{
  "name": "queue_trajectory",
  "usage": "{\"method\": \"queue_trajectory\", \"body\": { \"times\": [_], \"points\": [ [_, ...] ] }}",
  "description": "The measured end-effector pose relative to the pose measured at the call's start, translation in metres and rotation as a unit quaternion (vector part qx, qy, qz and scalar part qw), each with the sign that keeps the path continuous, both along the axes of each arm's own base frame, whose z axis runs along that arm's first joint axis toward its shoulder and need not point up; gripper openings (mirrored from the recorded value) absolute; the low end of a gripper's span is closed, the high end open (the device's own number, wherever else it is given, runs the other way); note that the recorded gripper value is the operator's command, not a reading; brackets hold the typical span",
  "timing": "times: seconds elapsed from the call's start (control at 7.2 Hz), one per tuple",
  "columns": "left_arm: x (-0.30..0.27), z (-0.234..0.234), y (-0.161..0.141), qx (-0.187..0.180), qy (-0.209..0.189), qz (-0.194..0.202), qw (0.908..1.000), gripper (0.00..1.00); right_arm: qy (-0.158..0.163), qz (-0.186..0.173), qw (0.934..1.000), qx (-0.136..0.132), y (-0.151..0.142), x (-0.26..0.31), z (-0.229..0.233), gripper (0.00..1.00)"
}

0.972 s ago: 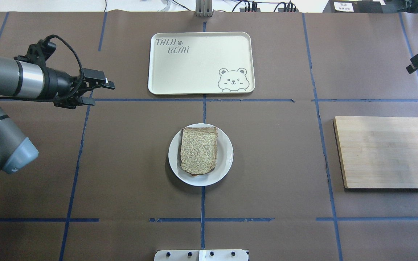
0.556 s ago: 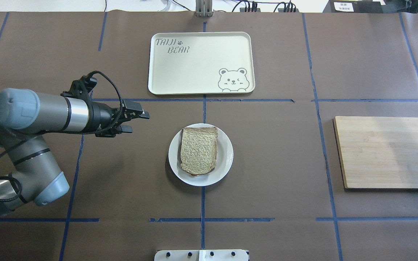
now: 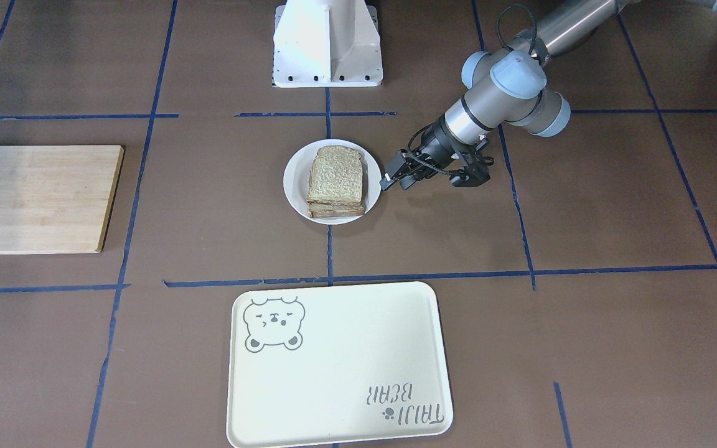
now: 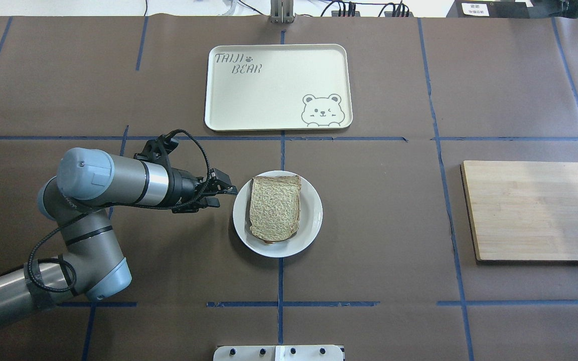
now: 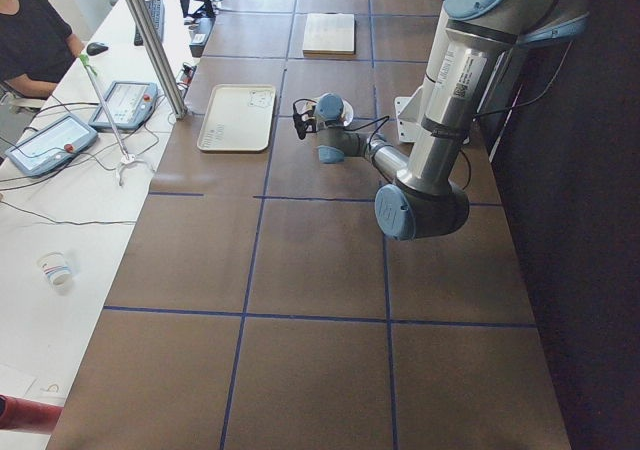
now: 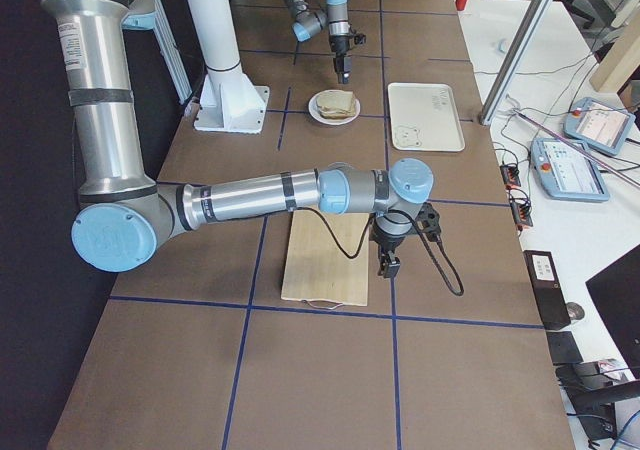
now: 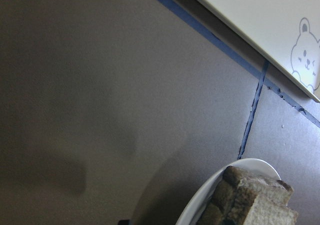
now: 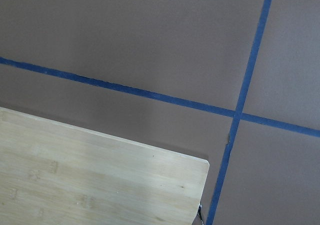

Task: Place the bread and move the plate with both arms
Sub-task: 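Move the left gripper to the plate rim nearest it and grip the rim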

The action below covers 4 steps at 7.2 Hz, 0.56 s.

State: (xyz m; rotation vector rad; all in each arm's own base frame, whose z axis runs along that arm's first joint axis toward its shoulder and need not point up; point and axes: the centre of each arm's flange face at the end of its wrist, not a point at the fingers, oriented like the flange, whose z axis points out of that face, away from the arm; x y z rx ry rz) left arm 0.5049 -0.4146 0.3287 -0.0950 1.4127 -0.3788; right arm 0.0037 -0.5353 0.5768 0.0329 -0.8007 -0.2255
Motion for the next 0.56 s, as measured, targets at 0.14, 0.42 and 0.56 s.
{"method": "queue_trajectory", "body": {
  "times": [0.14,0.42,0.56],
  "points": [
    [0.007,0.0,0.002,-0.001,-0.001,0.004,1.0,0.56,-0.007,0.001,1.0,-0.005,0.001,0.0,0.003,1.0],
    [0.017,0.001,0.011,-0.001,-0.002,0.011,0.9999,0.53,-0.011,0.002,0.9999,-0.01,0.003,0.0,0.006,1.0],
    [0.023,0.001,0.017,0.001,-0.002,0.012,0.9999,0.51,-0.011,0.003,0.9999,-0.011,0.003,0.001,0.007,1.0]
  ]
}}
